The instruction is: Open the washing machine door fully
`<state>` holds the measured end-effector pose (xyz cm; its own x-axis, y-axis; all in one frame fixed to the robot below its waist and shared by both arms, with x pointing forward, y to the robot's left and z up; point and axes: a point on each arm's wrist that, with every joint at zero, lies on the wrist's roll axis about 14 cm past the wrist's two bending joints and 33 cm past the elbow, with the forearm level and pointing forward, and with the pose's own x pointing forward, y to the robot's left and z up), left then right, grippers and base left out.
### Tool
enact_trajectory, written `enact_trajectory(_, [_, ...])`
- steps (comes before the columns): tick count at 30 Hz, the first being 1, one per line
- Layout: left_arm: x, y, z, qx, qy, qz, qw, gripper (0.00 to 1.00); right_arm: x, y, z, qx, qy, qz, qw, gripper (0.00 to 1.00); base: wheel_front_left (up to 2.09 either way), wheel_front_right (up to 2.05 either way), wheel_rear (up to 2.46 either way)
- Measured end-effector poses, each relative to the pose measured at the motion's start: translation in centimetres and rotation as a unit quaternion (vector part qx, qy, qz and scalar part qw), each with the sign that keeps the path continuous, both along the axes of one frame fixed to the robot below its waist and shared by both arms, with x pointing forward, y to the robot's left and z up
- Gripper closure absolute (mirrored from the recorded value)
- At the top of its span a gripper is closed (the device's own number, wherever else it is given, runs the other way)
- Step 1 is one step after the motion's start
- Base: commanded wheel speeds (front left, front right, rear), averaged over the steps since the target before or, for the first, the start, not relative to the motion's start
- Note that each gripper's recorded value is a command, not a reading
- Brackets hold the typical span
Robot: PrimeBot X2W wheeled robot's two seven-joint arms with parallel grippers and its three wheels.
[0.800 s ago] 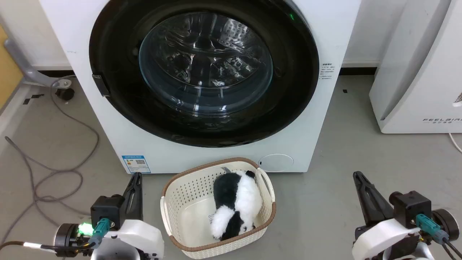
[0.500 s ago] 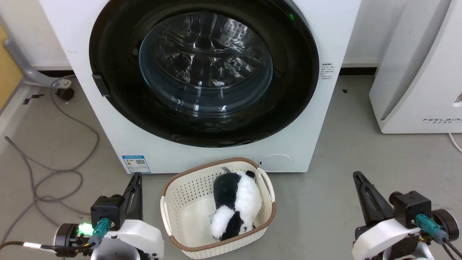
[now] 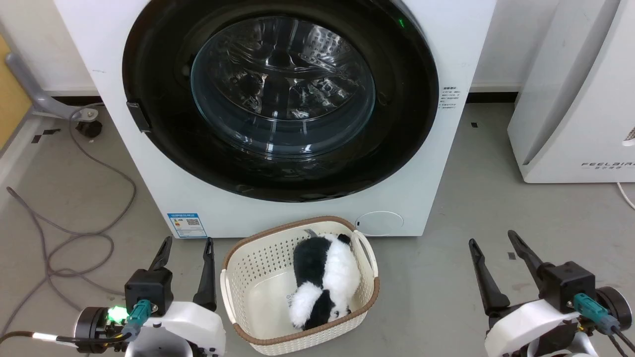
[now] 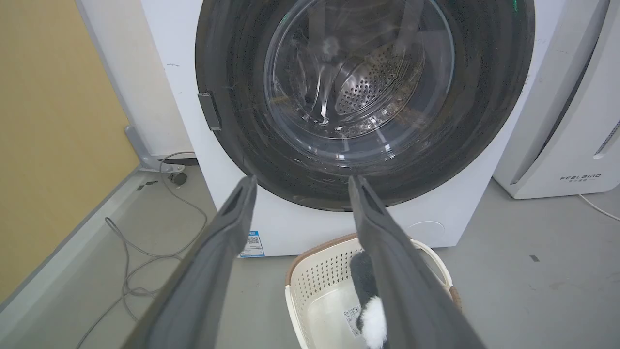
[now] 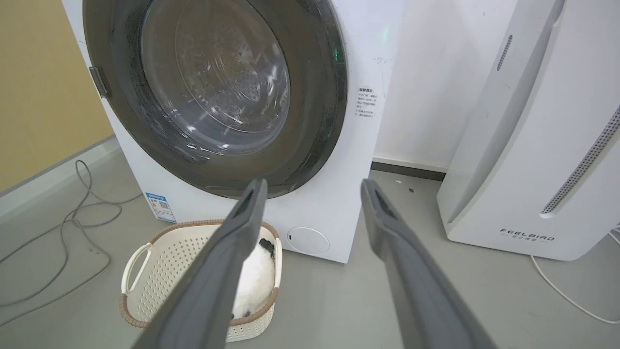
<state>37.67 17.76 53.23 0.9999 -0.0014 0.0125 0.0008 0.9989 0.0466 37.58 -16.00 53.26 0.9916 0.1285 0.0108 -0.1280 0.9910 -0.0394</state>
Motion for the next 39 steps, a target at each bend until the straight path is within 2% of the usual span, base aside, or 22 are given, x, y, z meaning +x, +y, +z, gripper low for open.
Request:
enact_trajectory(12, [0.1,-0.3,-0.2,0.0,-0.004,0.0,1.0,0.0,0.1,-0.8,0.4,0.05,-0.01,-0.011,0.999,0.0,0.0,0.0,0.0])
enact_trajectory(13, [0.1,-0.3,-0.2,0.0,-0.005,0.001,1.0,0.0,0.2,-0.9,0.5,0.056,-0.013,-0.012,0.998,0.71,0.0,0.0,0.0])
enact_trajectory(14, [0.1,-0.3,-0.2,0.0,-0.005,0.001,1.0,0.0,0.2,-0.9,0.6,0.063,-0.014,-0.013,0.998,1.0,0.0,0.0,0.0])
enact_trajectory(26, [0.4,-0.3,-0.6,-0.001,-0.007,0.007,1.0,0.0,1.8,-2.5,0.8,0.181,-0.022,-0.035,0.983,1.0,0.0,0.0,0.0])
enact_trajectory(39, [1.6,-0.2,-0.7,0.0,-0.013,0.013,1.0,0.0,5.5,-6.1,0.5,0.313,-0.016,-0.078,0.946,1.0,0.0,0.0,0.0])
